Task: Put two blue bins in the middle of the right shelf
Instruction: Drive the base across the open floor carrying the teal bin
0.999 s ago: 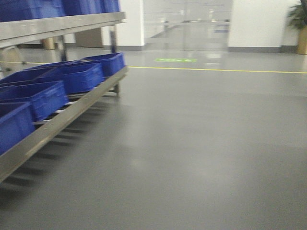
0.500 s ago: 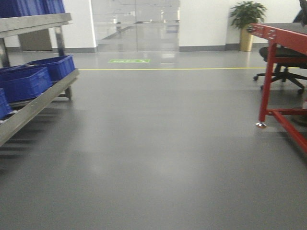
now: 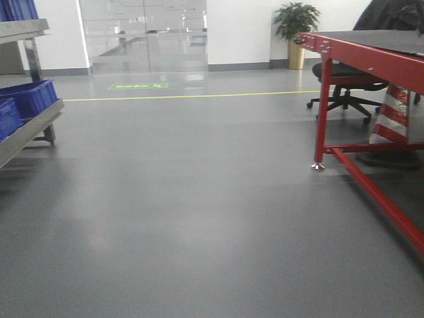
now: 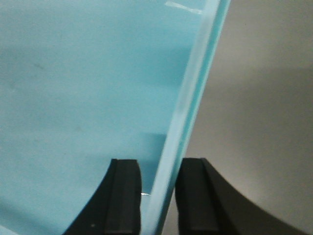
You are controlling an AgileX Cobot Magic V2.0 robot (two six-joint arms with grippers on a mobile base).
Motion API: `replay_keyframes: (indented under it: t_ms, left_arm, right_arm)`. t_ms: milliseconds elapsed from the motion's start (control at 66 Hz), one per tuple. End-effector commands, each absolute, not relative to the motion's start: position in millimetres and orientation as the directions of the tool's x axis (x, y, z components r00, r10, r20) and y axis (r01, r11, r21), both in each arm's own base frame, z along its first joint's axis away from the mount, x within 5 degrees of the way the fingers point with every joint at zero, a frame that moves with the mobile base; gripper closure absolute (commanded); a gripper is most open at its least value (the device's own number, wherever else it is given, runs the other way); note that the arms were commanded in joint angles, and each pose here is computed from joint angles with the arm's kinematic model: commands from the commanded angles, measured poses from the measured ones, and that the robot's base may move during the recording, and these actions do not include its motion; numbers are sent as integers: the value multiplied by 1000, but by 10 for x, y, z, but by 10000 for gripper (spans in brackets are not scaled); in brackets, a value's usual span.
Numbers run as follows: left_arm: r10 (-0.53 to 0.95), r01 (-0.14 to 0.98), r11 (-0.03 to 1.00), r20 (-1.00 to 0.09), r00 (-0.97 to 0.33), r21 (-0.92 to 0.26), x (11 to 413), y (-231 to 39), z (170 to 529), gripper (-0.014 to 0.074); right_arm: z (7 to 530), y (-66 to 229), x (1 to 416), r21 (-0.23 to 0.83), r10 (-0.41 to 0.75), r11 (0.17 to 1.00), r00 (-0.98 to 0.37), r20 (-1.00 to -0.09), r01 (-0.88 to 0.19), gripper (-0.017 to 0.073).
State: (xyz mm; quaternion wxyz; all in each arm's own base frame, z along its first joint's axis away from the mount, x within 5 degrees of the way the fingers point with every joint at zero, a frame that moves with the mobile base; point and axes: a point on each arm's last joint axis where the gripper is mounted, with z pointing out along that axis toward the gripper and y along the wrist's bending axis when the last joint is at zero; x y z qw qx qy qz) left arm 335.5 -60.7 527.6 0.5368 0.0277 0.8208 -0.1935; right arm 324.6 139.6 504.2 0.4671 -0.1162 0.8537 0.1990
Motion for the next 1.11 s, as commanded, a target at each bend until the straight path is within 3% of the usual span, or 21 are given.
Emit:
replay_keyframes:
  t_ms: [0,1090]
  left_arm:
    - [-211,326,886,-913,-349,-330,3266,-680,5446,704]
    - [-211,326,886,-913,-349,-330,3266,-680,5446,704]
  right_arm:
    - [5219,1461,3168,263,36,852,-451,-892,-453,713]
    - [5219,1461,3168,263,36,852,-451,-892,-453,713]
